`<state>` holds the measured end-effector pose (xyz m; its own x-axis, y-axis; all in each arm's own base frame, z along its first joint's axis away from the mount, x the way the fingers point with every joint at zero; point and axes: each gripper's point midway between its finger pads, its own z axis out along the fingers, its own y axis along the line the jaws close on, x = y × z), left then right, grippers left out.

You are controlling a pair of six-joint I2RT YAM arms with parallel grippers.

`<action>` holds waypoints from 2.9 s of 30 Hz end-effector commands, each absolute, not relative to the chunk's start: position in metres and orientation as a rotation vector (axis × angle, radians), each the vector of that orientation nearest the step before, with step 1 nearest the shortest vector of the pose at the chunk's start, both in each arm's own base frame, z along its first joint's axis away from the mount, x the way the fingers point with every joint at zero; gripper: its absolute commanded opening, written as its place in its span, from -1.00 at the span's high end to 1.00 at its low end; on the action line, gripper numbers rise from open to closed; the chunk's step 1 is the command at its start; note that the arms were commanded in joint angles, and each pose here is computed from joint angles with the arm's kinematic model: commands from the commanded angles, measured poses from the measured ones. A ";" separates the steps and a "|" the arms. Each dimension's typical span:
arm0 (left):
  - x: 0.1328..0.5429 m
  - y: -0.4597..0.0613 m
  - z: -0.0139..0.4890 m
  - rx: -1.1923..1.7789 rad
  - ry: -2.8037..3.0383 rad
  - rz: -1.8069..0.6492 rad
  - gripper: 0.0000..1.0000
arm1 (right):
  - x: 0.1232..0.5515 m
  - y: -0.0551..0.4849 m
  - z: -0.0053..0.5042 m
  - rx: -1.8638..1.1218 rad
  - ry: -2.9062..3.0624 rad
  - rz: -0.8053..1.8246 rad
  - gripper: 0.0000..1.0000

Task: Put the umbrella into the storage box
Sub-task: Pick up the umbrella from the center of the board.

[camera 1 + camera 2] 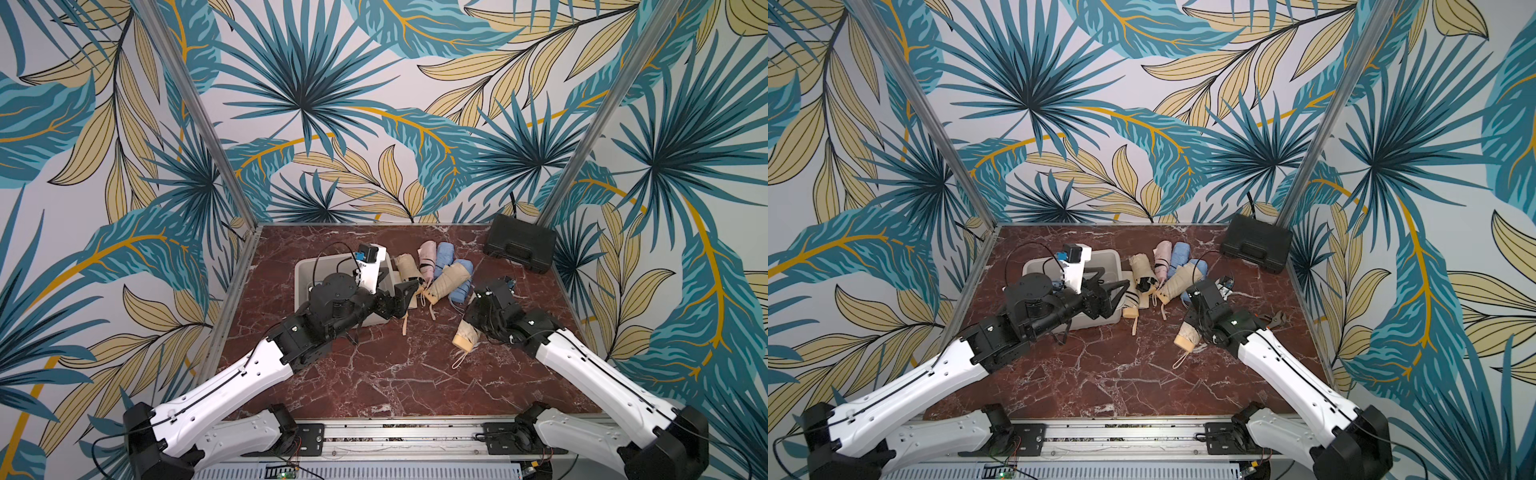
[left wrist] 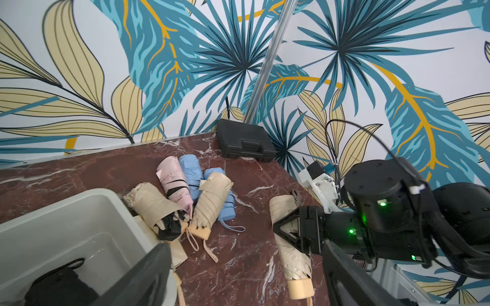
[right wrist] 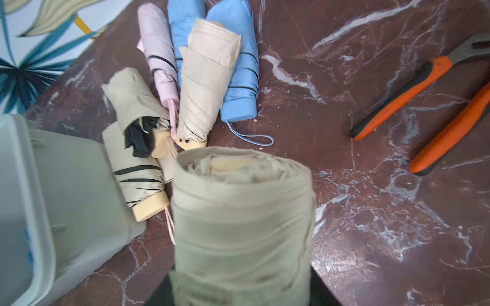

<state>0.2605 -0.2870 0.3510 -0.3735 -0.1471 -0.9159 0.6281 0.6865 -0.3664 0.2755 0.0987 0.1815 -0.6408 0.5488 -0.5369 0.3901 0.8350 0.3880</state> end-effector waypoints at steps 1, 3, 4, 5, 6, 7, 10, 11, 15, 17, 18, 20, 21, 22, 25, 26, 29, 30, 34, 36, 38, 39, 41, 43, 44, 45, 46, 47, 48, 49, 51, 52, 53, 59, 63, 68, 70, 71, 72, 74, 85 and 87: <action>0.260 -0.301 0.367 0.405 1.737 -0.909 -0.95 | 0.275 0.090 0.222 0.715 2.245 0.343 0.06; 0.261 -0.311 0.362 0.434 1.767 -0.922 -0.99 | 0.278 0.094 0.243 0.707 2.210 0.390 0.06; 0.262 -0.315 0.362 0.446 1.774 -0.930 -1.00 | 0.281 0.096 0.253 0.702 2.196 0.411 0.06; 0.262 -0.319 0.362 0.456 1.779 -0.941 -1.00 | 0.284 0.099 0.261 0.701 2.184 0.432 0.06; 0.263 -0.322 0.361 0.459 1.783 -0.953 -0.99 | 0.286 0.101 0.269 0.699 2.173 0.448 0.06; 0.264 -0.325 0.362 0.455 1.781 -0.970 -1.00 | 0.289 0.104 0.277 0.698 2.161 0.466 0.06; 0.266 -0.332 0.362 0.423 1.780 -1.022 -1.00 | 0.298 0.112 0.299 0.705 2.119 0.529 0.06; 0.267 -0.333 0.362 0.407 1.781 -1.038 -1.00 | 0.301 0.115 0.304 0.713 2.104 0.554 0.06; 0.270 -0.333 0.362 0.294 1.806 -1.112 -1.00 | 0.312 0.128 0.321 0.770 2.045 0.682 0.07; 0.272 -0.334 0.358 0.249 1.826 -1.137 -1.00 | 0.317 0.135 0.325 0.810 2.022 0.746 0.08; 0.274 -0.334 0.356 0.227 1.841 -1.140 -1.00 | 0.319 0.137 0.326 0.827 2.012 0.772 0.10; 0.279 -0.332 0.352 0.175 1.875 -1.142 -1.00 | 0.325 0.143 0.328 0.876 1.992 0.825 0.11; 0.281 -0.332 0.351 0.164 1.885 -1.146 -1.00 | 0.327 0.147 0.328 0.897 1.986 0.850 0.11; 0.284 -0.331 0.349 0.146 1.900 -1.147 -1.00 | 0.330 0.151 0.329 0.917 1.977 0.882 0.12; 0.290 -0.333 0.340 0.122 1.938 -1.181 -1.00 | 0.338 0.162 0.331 0.964 1.958 0.954 0.13; 0.290 -0.335 0.339 0.126 1.942 -1.198 -1.00 | 0.339 0.165 0.332 0.974 1.954 0.969 0.13; 0.289 -0.340 0.340 0.158 1.918 -1.231 -1.00 | 0.345 0.173 0.335 0.986 1.938 1.005 0.13; 0.289 -0.341 0.340 0.174 1.907 -1.241 -1.00 | 0.347 0.176 0.336 0.987 1.931 1.021 0.13; 0.289 -0.346 0.336 0.209 1.895 -1.309 -1.00 | 0.355 0.191 0.341 0.978 1.921 1.064 0.12; 0.289 -0.348 0.336 0.221 1.893 -1.326 -0.99 | 0.357 0.198 0.345 0.973 1.913 1.091 0.13; 0.289 -0.349 0.334 0.226 1.901 -1.324 -0.94 | 0.358 0.204 0.347 0.973 1.910 1.110 0.12; 0.290 -0.348 0.332 0.220 1.909 -1.315 -0.90 | 0.358 0.208 0.347 0.972 1.912 1.122 0.12; 0.293 -0.344 0.329 0.205 1.923 -1.294 -0.79 | 0.359 0.212 0.347 0.974 1.912 1.135 0.12; 0.296 -0.341 0.326 0.191 1.933 -1.271 -0.64 | 0.358 0.217 0.346 0.977 1.914 1.145 0.12; 0.297 -0.339 0.327 0.191 1.932 -1.263 -0.58 | 0.358 0.218 0.346 0.977 1.916 1.147 0.12; 0.297 -0.338 0.327 0.191 1.930 -1.253 -0.51 | 0.357 0.219 0.346 0.980 1.915 1.149 0.12; 0.297 -0.336 0.327 0.189 1.929 -1.240 -0.43 | 0.357 0.219 0.345 0.979 1.915 1.146 0.12; 0.298 -0.335 0.328 0.185 1.927 -1.232 -0.36 | 0.356 0.220 0.344 0.981 1.916 1.143 0.12; 0.298 -0.333 0.328 0.183 1.925 -1.227 -0.28 | 0.356 0.220 0.343 0.984 1.915 1.142 0.11; 0.299 -0.334 0.329 0.184 1.922 -1.226 -0.23 | 0.357 0.221 0.343 0.985 1.913 1.146 0.09; 0.300 -0.335 0.330 0.187 1.931 -1.226 -0.10 | 0.356 0.223 0.341 0.990 1.913 1.152 0.06; 0.299 -0.336 0.330 0.196 1.937 -1.226 -0.05 | 0.356 0.225 0.341 0.985 1.916 1.155 0.04; 0.299 -0.337 0.331 0.205 1.943 -1.223 -0.01 | 0.355 0.226 0.340 0.982 1.924 1.156 0.02; 0.298 -0.336 0.328 0.224 1.963 -1.208 0.40 | 0.353 0.225 0.333 0.939 1.942 1.105 -0.37; 0.299 -0.326 0.326 0.231 1.998 -1.141 0.60 | 0.349 0.214 0.333 0.842 1.946 1.006 -0.62; 0.299 -0.307 0.323 0.232 2.021 -1.061 0.74 | 0.341 0.199 0.344 0.594 1.957 0.849 -0.69; 0.299 -0.296 0.315 0.256 2.068 -0.998 0.77 | 0.339 0.197 0.352 0.501 1.961 0.808 -0.71; 0.300 -0.288 0.308 0.260 2.106 -0.959 0.78 | 0.339 0.197 0.359 0.430 1.961 0.781 -0.72; 0.301 -0.281 0.303 0.263 2.137 -0.937 0.78 | 0.338 0.198 0.366 0.346 1.963 0.742 -0.71; 0.301 -0.270 0.301 0.273 2.168 -0.932 0.79 | 0.334 0.203 0.376 0.139 1.970 0.654 -0.72; 0.266 -0.264 0.323 0.520 2.169 -1.219 0.75 | 0.266 0.231 0.339 -1.293 1.798 0.248 -0.78; 0.258 -0.268 0.327 0.571 2.167 -1.272 0.74 | 0.258 0.230 0.335 -1.407 1.762 0.219 -0.79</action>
<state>0.2816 -0.2567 0.2856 -0.8039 0.0190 -0.5945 0.4796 0.6120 -0.6289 0.2875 0.2298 0.3537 -0.2244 -0.5051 -0.8334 -0.7431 0.6420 -0.1890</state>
